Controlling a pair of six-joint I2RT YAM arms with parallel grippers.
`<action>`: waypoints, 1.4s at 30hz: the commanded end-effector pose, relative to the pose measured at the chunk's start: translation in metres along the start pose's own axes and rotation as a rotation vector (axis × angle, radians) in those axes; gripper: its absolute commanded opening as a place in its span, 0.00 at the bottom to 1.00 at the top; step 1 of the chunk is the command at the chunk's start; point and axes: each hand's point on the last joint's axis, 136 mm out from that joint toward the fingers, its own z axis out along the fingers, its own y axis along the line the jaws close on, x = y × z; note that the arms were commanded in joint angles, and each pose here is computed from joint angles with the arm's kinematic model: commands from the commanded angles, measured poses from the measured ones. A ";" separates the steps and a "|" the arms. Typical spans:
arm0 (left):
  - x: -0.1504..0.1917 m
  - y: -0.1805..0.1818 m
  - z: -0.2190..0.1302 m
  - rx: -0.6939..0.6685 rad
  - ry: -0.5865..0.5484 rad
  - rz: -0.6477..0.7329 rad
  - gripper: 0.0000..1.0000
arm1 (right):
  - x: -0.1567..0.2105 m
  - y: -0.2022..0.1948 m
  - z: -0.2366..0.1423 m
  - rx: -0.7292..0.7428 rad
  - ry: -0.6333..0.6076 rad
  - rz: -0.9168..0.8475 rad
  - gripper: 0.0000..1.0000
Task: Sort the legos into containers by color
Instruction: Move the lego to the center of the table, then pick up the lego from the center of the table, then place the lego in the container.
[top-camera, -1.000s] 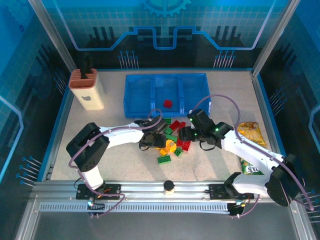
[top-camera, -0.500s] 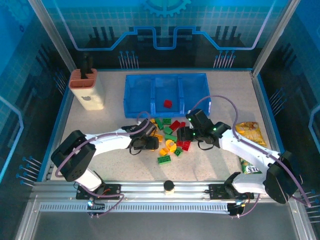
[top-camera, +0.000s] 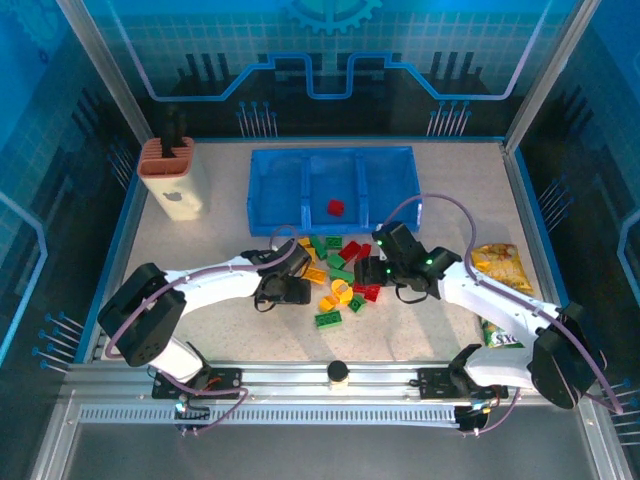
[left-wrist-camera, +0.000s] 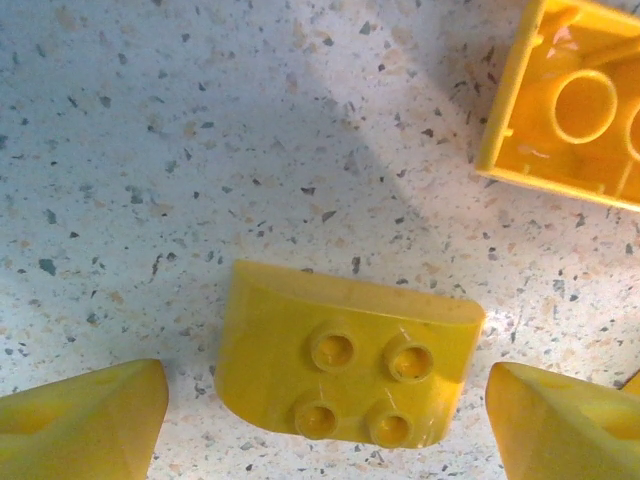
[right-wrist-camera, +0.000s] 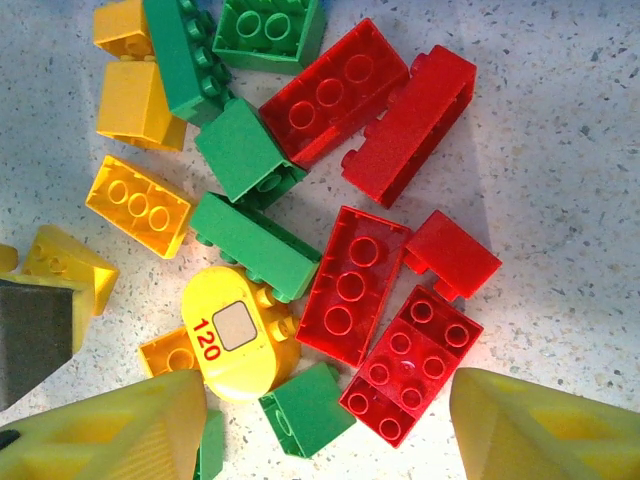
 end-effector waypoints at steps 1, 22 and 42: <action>0.004 0.003 0.004 -0.039 0.032 0.044 0.84 | 0.002 0.003 -0.003 -0.020 -0.016 0.011 0.67; -0.028 -0.008 -0.019 -0.035 -0.032 0.087 0.61 | 0.007 0.001 -0.003 -0.026 -0.016 0.025 0.66; -0.210 0.018 -0.080 -0.004 -0.254 -0.032 0.61 | 0.019 0.009 -0.016 -0.059 -0.016 0.000 0.67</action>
